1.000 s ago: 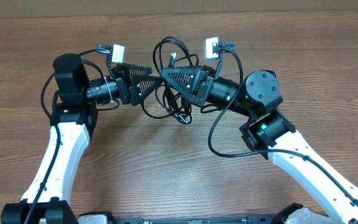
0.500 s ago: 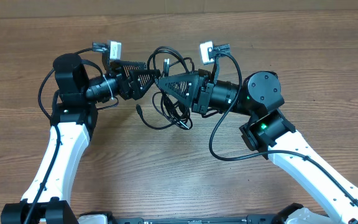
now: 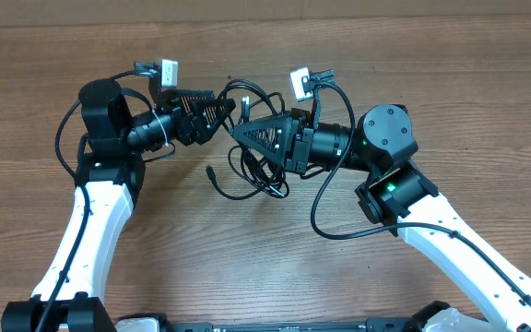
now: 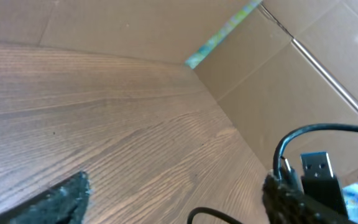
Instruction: Untangle cables
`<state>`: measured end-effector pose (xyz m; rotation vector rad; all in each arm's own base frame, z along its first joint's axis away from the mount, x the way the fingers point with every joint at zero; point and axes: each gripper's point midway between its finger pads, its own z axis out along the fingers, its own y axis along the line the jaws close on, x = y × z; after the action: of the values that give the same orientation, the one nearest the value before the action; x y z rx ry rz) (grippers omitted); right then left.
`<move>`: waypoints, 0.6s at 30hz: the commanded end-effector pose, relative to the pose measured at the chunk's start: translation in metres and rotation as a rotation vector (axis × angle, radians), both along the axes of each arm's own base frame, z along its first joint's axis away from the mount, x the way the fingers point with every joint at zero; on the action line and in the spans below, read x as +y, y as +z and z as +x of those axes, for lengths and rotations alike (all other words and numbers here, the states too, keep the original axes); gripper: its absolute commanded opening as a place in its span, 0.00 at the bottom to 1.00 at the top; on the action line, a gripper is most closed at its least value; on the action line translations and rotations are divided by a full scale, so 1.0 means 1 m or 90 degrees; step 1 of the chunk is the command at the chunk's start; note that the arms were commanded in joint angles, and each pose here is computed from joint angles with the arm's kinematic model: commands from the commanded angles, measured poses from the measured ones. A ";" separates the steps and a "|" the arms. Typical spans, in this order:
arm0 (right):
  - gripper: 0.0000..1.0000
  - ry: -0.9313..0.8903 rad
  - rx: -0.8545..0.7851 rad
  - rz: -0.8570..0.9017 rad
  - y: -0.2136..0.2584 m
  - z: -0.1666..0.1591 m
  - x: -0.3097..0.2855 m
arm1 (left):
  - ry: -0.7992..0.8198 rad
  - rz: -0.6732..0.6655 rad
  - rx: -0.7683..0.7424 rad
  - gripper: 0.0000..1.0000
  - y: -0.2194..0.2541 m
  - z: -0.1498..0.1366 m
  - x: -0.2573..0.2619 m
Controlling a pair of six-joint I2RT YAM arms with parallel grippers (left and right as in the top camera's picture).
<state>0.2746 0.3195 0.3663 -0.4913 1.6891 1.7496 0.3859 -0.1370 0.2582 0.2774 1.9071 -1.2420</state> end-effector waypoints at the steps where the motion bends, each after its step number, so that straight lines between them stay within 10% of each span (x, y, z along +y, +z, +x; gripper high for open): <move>1: 0.04 0.003 -0.032 0.009 0.012 -0.007 -0.003 | -0.019 0.012 -0.033 0.79 0.009 -0.004 -0.011; 18: 0.04 0.006 -0.020 0.000 0.006 -0.008 -0.002 | -0.050 0.010 -0.075 0.89 0.019 -0.008 -0.027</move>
<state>0.2737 0.3201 0.3629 -0.4982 1.7039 1.7479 0.3795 -0.1607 0.2632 0.3989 1.8616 -1.2286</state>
